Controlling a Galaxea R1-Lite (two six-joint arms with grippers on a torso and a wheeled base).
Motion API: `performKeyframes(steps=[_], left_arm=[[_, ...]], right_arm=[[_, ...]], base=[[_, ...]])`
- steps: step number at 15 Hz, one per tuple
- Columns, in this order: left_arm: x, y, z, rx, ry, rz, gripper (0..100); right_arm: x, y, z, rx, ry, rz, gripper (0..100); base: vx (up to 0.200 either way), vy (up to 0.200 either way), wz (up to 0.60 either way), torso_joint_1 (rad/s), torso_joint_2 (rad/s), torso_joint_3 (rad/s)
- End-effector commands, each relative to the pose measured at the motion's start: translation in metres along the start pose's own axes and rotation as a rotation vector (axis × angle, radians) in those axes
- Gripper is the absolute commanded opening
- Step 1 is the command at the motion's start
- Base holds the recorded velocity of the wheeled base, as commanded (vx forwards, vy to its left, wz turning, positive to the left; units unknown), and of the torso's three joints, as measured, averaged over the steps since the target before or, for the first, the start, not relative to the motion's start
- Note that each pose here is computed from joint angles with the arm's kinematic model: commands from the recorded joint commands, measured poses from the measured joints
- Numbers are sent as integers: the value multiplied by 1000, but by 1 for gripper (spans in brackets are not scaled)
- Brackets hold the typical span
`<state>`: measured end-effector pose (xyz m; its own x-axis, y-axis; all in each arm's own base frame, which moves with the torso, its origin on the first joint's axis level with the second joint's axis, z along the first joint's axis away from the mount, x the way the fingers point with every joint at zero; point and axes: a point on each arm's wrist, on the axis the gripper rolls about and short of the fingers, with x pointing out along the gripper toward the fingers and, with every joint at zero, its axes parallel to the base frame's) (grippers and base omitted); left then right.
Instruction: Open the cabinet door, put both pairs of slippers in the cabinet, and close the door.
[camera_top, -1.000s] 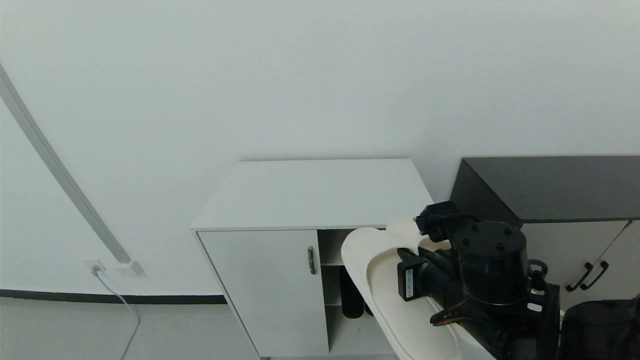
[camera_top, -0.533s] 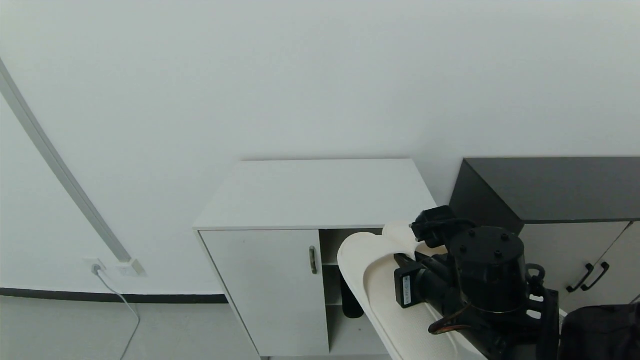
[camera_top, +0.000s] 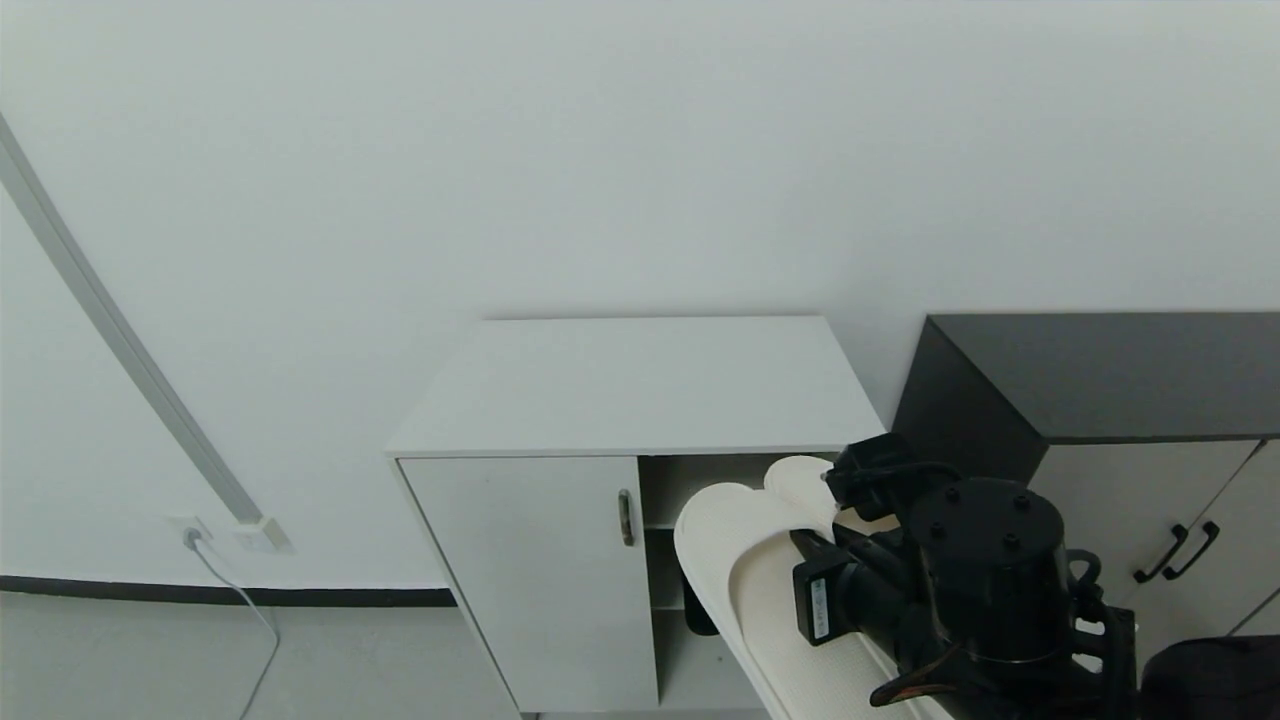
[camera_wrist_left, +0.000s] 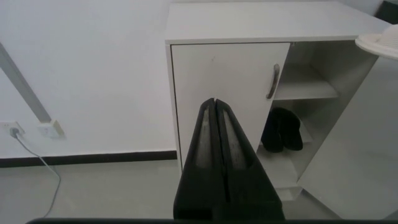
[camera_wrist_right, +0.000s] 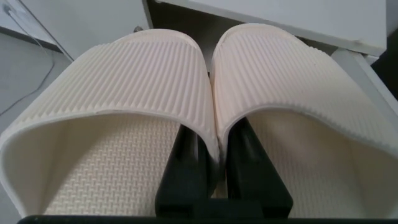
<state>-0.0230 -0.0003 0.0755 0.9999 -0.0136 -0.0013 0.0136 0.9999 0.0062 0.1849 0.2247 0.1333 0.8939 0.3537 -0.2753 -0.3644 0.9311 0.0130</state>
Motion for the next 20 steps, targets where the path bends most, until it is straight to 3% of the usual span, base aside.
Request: performKeyframes(steps=[1,20], left_arm=[[0,0,0,0,2,0,0],[0,0,0,-5,2,0,0]], right_arm=[[-2,0,0,0,-3,4,0],[0,1,-5,-13,14,7,0]], base=[[0,0,0,-154,334,183],[0,0,0,-197,487,287]])
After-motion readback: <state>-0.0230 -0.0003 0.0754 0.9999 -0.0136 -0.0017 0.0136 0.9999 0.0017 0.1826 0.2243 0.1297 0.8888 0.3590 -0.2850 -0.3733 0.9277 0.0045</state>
